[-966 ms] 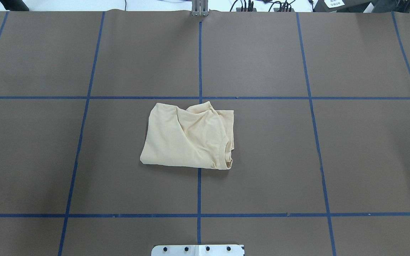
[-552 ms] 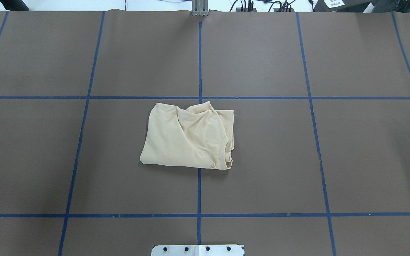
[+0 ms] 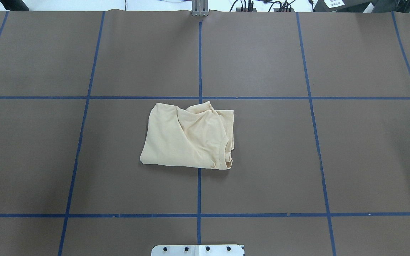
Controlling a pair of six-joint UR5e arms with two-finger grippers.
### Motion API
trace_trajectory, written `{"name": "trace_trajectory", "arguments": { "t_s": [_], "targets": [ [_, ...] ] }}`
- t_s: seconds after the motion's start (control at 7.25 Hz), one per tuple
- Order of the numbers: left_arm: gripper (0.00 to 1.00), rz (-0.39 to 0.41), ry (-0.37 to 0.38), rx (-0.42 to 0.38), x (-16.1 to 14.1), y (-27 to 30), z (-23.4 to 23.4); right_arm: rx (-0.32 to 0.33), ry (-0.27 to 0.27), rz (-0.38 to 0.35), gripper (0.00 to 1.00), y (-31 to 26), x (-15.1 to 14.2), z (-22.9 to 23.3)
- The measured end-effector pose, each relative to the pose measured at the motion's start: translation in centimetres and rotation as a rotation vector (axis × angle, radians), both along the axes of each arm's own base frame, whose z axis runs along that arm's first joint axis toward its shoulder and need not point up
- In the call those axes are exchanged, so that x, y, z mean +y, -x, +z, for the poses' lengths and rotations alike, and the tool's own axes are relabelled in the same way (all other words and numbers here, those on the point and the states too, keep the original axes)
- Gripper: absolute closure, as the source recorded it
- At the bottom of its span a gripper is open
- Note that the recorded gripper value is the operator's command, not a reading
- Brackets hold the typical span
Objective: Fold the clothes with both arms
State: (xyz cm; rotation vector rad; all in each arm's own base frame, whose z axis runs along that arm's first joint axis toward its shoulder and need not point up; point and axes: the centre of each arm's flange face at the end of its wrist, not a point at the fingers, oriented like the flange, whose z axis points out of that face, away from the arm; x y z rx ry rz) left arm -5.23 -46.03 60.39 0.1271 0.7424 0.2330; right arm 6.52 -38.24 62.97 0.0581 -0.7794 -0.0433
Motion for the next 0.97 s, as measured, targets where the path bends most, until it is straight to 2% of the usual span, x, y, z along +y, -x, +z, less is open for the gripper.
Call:
{"name": "trace_trajectory", "arguments": {
  "t_s": [0.97],
  "targets": [
    [0.0,0.0,-0.007,0.003,-0.09,-0.02,-0.21,0.003,0.016,0.033,0.0,0.0,-0.39,-0.66]
  ]
}}
